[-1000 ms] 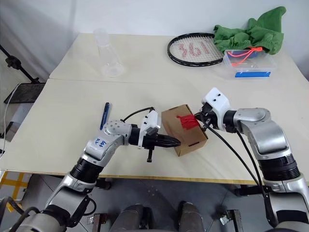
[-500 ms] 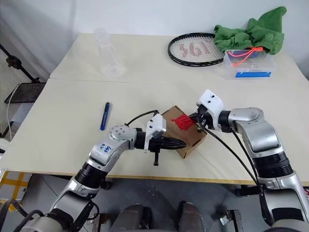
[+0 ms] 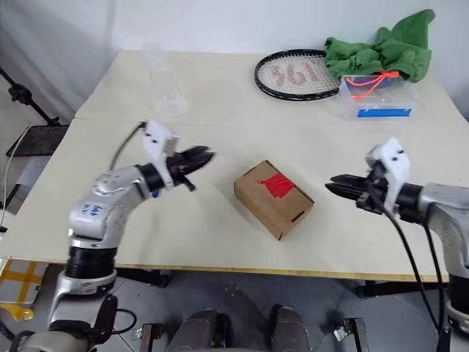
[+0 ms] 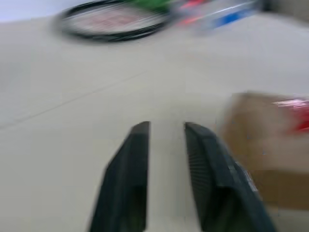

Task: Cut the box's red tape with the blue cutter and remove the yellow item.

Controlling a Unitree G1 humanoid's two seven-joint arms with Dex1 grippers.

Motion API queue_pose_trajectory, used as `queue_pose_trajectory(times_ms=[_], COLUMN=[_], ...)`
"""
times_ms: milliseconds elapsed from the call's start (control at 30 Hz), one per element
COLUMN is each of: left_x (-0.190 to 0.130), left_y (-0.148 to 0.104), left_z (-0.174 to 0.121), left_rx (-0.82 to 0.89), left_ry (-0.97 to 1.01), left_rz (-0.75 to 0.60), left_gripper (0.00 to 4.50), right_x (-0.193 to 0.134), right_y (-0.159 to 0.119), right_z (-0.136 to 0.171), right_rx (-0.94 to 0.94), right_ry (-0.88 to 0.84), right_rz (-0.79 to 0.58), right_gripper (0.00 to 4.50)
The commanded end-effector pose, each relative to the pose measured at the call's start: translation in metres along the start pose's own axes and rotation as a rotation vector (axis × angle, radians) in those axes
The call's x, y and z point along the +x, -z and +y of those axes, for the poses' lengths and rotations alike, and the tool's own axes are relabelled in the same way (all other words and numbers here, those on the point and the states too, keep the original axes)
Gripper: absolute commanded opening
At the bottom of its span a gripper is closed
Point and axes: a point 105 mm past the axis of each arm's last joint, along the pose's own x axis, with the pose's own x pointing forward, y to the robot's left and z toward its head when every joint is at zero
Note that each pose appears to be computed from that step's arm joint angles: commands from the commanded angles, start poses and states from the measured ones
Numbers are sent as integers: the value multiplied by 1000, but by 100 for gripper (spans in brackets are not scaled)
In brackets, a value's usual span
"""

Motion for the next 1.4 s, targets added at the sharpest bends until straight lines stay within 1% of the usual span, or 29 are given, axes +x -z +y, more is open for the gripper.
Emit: queue_pose_trajectory(times_ms=[33,167,200,233,267,300,367,400,500,567,633,733,767,833,900,1000,1033,1100,1167,1233,1400], left_x=[-28,-62,-72,-86,-99,-111,-130,-136,-148,-158,-162,-161,-156,-133,-111,-93,-87,-81,-69,-61,-54], left_y=[-6,1,4,4,1,1,6,9,13,16,20,25,28,37,42,53,55,58,69,72,77], left_z=[1,1,6,13,20,23,22,16,7,10,7,1,-1,3,12,23,25,27,23,25,26], left_rx=[-6,-34,-31,-41,-40,-49,-61,-81,-98,-111,-131,-154,-143,-132,-137,-136,-159,-186,-226,-258,-318], left_ry=[2,23,3,-35,-86,-120,-166,-168,-205,-285,-309,-317,-314,-322,-361,-419,-431,-442,-386,-385,-394], left_rz=[-34,-6,3,-1,-13,-14,3,13,20,19,26,35,49,78,91,166,187,228,319,330,380], left_gripper=[244,369,398,430,444,444,444,444,444,444,444,444,444,444,444,444,444,444,444,444,444], right_x=[-9,-12,-12,-13,-13,-13,-11,-9,-4,0,2,3,6,12,18,21,21,20,19,19,17], right_y=[-12,-12,-12,-10,-9,-8,-9,-9,-9,-13,-17,-21,-22,-24,-26,-29,-29,-29,-28,-29,-28], right_z=[8,8,8,8,7,5,1,0,1,2,4,3,2,0,0,2,2,3,2,2,6], right_rx=[-82,-117,-118,-122,-123,-123,-106,-96,-90,-90,-92,-104,-108,-117,-121,-127,-129,-131,-130,-126,-118], right_ry=[-68,-95,-106,-117,-122,-121,-121,-124,-158,-202,-226,-236,-238,-246,-258,-263,-263,-263,-250,-237,-230], right_rz=[-75,-105,-113,-109,-107,-107,-132,-136,-146,-150,-153,-142,-139,-130,-132,-136,-135,-132,-125,-134,-138], right_gripper=[265,407,438,450,450,450,450,450,450,450,450,450,450,450,450,450,450,450,450,450,450])
